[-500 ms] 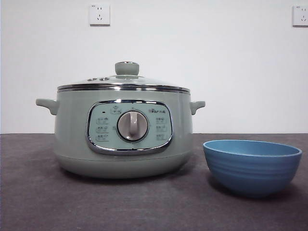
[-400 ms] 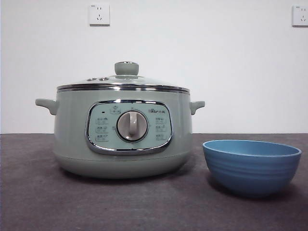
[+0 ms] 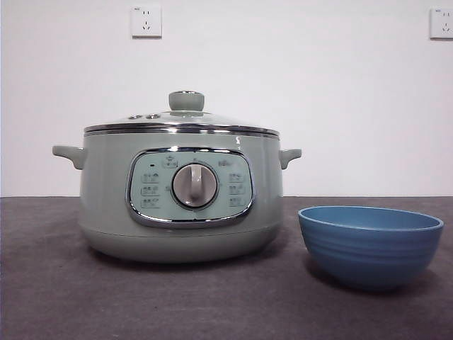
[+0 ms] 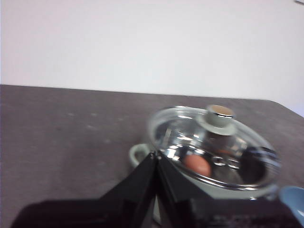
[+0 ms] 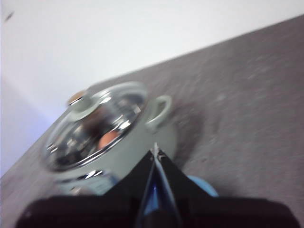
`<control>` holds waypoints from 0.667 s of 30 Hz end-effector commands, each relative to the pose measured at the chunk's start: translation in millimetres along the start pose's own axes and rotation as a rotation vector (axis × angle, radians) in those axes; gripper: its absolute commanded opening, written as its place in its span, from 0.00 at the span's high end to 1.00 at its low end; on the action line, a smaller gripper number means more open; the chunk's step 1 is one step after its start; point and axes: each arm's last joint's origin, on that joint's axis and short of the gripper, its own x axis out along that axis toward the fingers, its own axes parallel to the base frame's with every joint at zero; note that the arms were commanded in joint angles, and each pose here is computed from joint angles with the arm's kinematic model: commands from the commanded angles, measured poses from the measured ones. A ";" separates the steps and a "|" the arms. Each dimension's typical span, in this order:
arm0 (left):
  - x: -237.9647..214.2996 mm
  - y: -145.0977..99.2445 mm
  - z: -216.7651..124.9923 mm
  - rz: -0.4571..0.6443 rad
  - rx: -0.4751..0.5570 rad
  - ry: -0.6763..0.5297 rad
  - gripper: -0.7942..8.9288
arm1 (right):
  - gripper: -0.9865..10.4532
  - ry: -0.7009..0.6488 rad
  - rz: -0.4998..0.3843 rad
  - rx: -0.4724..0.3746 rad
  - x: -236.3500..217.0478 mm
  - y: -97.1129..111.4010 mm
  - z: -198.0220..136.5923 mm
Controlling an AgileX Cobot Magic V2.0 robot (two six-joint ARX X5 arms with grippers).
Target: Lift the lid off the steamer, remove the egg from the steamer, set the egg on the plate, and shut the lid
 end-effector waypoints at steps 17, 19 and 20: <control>13.2 -13.8 59.0 -0.253 0.004 0.340 0.93 | 0.92 0.486 0.110 -0.220 -1.5 48.5 97.8; 13.9 -14.7 63.5 -0.264 0.001 0.364 0.93 | 0.92 0.520 0.120 -0.208 -0.8 49.5 96.3; 14.0 -15.2 65.5 -0.271 0.000 0.369 0.93 | 0.92 0.537 0.125 -0.202 0.0 49.8 94.9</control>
